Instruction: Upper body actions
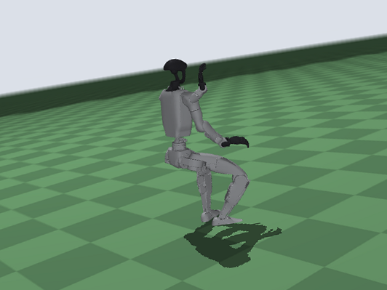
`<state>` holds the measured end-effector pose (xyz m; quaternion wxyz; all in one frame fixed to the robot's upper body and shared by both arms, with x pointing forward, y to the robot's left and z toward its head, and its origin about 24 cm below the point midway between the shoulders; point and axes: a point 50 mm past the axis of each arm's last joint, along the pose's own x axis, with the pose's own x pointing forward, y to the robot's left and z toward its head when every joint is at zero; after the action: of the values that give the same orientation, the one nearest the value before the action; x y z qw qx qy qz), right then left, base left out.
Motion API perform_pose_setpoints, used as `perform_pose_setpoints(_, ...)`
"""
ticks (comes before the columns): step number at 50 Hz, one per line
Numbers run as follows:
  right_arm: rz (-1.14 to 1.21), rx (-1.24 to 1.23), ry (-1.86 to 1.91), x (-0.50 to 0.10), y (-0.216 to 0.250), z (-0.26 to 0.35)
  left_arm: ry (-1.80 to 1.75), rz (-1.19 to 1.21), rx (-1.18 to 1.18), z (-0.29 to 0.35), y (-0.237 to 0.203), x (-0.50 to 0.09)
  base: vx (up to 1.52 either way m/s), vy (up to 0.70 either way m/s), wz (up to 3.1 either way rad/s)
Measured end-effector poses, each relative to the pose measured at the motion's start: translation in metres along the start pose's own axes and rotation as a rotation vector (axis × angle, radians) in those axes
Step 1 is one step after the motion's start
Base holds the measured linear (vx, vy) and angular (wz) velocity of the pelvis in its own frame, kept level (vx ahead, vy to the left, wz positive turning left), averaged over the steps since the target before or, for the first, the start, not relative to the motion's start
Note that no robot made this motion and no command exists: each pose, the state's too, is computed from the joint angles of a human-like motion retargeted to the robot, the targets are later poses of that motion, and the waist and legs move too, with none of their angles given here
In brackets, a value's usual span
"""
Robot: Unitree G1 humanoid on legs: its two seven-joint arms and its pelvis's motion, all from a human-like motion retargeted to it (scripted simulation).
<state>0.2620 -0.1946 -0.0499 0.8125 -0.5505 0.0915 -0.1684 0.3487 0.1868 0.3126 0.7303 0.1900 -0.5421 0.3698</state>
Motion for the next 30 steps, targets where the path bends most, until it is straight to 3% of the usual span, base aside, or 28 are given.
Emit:
perform_pose_setpoints(20, 0.038, -0.026, -0.052, 0.011, 0.003, 0.009, -0.308, -0.254, -0.104, 0.063, -0.048, -0.03, 0.01, 0.0, 0.01)
perform_pose_setpoints(30, 0.02, 0.034, -0.028, 0.004, 0.005, 0.009, -0.326, -0.15, 0.01, 0.048, -0.024, -0.015, 0.0, 0.0, 0.0)
